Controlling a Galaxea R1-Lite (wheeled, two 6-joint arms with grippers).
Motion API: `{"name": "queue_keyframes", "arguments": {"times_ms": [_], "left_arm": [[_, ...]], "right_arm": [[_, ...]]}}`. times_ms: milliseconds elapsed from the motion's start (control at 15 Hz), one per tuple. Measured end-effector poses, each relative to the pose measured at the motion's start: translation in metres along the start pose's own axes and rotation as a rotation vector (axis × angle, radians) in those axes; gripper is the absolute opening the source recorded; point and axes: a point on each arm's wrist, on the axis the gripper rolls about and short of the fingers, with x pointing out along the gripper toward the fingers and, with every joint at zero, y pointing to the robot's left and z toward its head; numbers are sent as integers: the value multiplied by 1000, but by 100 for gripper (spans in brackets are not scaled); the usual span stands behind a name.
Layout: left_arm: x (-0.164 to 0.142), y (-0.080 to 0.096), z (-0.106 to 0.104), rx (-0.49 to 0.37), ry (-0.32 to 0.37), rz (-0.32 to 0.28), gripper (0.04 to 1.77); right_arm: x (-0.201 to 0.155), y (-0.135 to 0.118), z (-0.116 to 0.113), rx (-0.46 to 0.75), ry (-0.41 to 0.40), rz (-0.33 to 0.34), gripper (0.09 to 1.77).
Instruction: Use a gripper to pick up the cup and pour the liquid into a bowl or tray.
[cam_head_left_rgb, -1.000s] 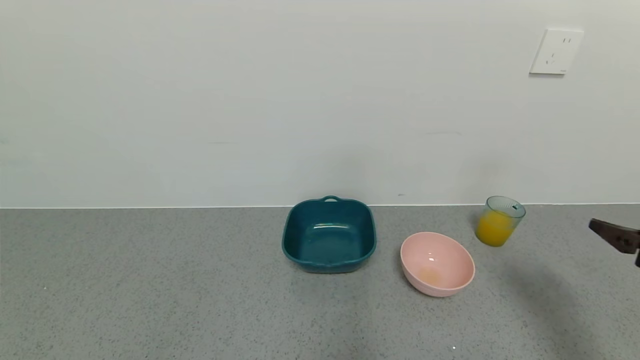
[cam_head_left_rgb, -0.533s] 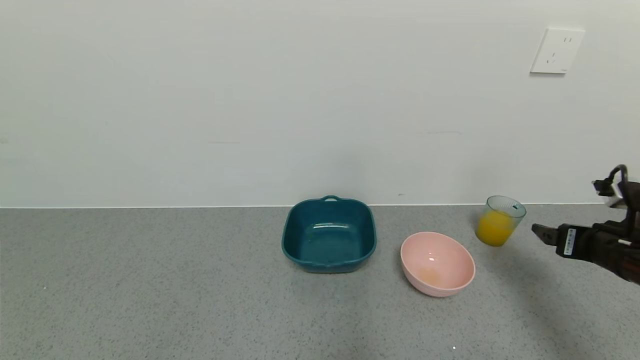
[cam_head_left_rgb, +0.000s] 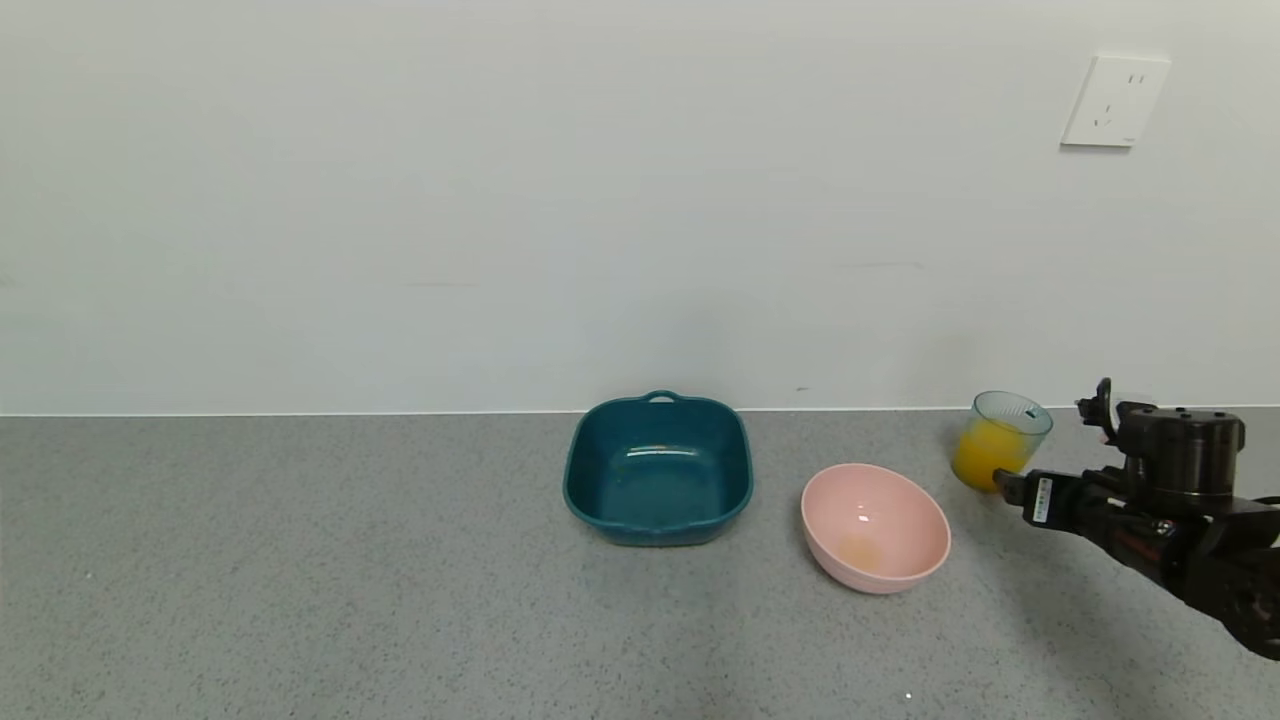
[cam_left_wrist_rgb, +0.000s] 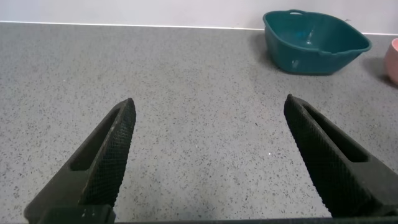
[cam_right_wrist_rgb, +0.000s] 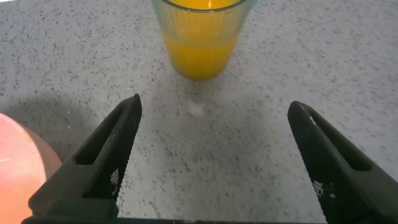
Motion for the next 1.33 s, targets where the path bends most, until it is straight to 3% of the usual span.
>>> {"name": "queue_keyframes", "arguments": {"times_ms": [533,733,1333], "left_arm": [[0,0,0,0,0,0,172],[0,0,0,0,0,0,172],[0,0,0,0,0,0,172]], "right_arm": [[54,13,-21,8,-38,-22,171],[64,14,-24,22,-91,-12,171],[93,19,-35,29,-127,-16,171]]}}
